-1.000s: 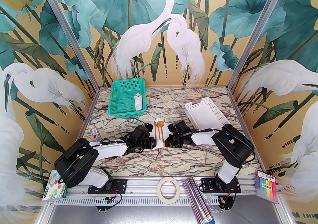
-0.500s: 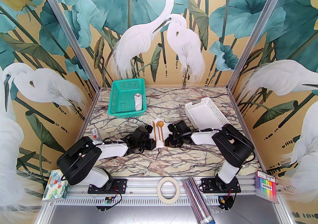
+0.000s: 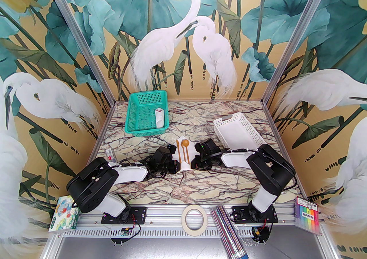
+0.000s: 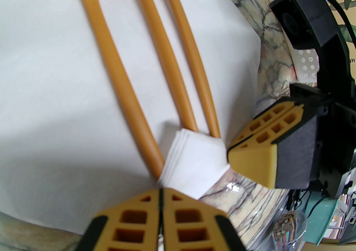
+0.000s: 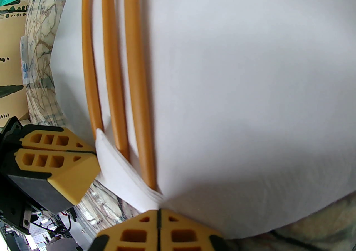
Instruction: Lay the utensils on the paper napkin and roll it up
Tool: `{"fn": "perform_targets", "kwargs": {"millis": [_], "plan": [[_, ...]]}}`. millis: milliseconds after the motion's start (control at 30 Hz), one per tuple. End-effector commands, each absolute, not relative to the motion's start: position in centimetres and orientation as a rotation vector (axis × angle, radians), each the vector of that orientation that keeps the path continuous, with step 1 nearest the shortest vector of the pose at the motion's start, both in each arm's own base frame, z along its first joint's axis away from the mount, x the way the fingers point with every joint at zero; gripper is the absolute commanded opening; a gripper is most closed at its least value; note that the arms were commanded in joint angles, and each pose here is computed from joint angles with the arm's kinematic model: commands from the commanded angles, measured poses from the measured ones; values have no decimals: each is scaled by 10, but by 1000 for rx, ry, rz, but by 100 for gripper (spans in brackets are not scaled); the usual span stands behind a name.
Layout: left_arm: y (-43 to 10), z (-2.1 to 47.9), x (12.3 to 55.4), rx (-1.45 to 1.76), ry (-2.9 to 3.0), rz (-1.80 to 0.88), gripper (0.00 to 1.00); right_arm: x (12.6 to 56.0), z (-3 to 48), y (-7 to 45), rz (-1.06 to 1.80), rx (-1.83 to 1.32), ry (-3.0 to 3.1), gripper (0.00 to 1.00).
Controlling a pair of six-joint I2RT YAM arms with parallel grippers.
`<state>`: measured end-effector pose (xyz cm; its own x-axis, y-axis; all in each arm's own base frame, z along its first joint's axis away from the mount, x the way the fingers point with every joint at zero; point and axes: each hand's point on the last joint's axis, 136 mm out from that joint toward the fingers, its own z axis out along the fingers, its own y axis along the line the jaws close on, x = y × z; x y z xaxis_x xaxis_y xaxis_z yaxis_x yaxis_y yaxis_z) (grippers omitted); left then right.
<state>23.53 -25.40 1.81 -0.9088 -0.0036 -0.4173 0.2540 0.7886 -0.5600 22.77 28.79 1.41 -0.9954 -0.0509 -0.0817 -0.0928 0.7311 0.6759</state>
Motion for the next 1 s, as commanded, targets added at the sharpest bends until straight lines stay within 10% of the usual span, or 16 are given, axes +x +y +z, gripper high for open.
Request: {"fn": "perform_targets", "kwargs": {"millis": [0,967], "plan": [[-233,-14,217,156,2706,-788,10,230,15,275,1021,-116,2883,13],[-238,-6,222,189,2694,-788,10,315,31,224,462,-151,2845,81]]}}
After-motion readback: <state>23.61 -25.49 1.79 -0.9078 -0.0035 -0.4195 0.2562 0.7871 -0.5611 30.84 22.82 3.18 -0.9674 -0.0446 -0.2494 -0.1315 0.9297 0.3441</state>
